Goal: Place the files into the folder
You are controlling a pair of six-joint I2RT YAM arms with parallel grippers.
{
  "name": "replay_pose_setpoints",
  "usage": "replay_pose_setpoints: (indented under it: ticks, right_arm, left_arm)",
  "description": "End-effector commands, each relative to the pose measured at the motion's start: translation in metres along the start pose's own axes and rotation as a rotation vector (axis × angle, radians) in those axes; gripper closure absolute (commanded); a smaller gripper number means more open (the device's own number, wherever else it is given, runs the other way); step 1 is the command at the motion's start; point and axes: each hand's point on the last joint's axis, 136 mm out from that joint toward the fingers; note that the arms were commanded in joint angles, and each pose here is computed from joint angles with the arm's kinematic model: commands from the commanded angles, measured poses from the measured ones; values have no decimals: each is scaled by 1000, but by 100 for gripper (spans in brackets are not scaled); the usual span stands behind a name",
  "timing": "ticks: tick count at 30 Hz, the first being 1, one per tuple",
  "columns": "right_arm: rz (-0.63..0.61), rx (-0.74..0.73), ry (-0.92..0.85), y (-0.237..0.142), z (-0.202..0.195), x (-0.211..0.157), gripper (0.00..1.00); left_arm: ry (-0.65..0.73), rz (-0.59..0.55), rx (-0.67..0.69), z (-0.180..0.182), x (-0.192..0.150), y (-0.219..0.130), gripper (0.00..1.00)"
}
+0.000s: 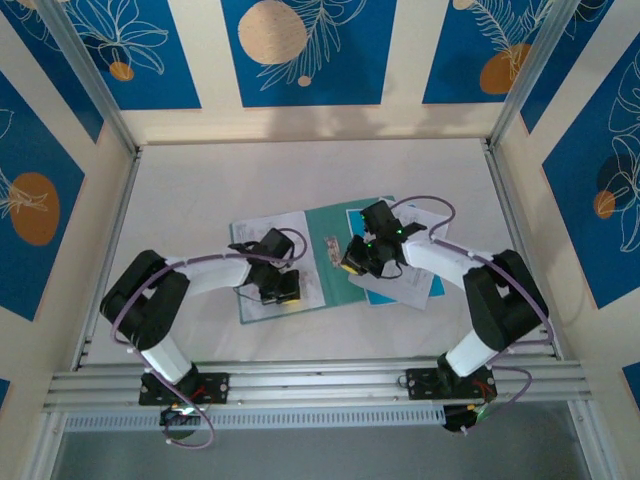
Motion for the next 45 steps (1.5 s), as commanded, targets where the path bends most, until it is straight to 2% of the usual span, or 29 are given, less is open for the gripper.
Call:
replay_pose_setpoints:
  ticks: [1,15,35,45]
  right_arm:
    - [20,-20,2,7,10,1,91]
    - [26,-183,-22,33,3,27,90]
    - [44,-260,-7,42,-1,20,90]
    - [52,-347,10,46,-16,21,91]
  left_arm:
    - [-31,10,15,1,-5,18,100]
    - [-31,5,63,11,-10,15,100]
    - [-40,8,69,14,-12,14,100]
    - [-47,3,67,15,-12,13,100]
Point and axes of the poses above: each hand's point on the last joint's axis, 136 mm out from that joint toward the fingers, its own y axis out along the fingers, its own z axis along the line the jaws close on, x = y × z, and after that the axes turned 6 degrees about -y, right-handed
